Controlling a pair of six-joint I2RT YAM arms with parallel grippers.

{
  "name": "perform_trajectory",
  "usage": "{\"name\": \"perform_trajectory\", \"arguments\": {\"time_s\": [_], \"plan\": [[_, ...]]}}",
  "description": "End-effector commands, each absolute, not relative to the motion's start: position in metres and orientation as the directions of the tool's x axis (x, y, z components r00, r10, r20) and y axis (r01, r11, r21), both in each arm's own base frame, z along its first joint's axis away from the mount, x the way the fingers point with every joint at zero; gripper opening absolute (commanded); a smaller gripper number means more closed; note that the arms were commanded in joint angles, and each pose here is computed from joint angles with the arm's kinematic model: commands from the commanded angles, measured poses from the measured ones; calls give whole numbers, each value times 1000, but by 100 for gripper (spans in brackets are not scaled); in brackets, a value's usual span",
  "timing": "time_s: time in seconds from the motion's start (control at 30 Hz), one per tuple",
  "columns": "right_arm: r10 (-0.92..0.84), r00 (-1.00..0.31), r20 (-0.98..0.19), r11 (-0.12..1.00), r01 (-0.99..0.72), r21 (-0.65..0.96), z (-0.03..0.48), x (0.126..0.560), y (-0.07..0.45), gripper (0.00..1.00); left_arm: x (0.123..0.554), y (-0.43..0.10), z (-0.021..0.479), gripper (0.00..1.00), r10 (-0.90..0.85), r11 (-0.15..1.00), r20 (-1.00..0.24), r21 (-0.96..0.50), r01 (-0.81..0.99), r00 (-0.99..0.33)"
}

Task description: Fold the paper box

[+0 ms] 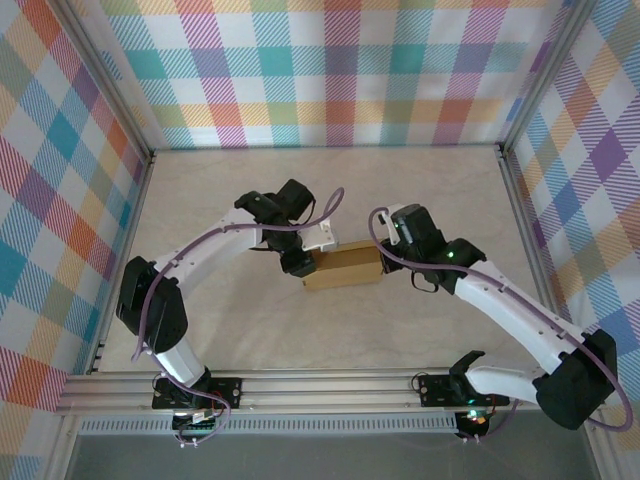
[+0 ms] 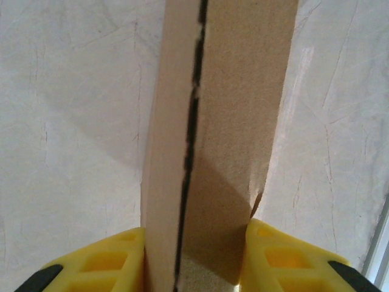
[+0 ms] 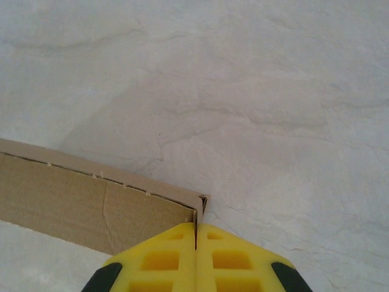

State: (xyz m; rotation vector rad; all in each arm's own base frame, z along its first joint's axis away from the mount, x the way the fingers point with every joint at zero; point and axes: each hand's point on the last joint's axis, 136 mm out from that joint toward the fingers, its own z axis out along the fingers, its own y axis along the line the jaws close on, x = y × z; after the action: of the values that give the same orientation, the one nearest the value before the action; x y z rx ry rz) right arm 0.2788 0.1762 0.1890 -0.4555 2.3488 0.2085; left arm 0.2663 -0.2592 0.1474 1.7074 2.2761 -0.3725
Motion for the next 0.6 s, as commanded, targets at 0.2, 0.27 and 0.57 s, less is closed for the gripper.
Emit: {"name": "perform_trajectory", "arguments": {"time_s": [0.2,0.27,0.57], "plan": [[113,-668,-735,968,-94,234,197,282,163,0,251,-277,119,29,916,230,-313,-97,968,-249],[157,-664,-731,963,-60,261,198,281,160,0,251,-278,119,29,918,225,-313,-95,970,-244],[155,-655,-739,967,-51,248,191,279,155,0,249,-280,118,30,918,221,-316,-97,970,-241]]}}
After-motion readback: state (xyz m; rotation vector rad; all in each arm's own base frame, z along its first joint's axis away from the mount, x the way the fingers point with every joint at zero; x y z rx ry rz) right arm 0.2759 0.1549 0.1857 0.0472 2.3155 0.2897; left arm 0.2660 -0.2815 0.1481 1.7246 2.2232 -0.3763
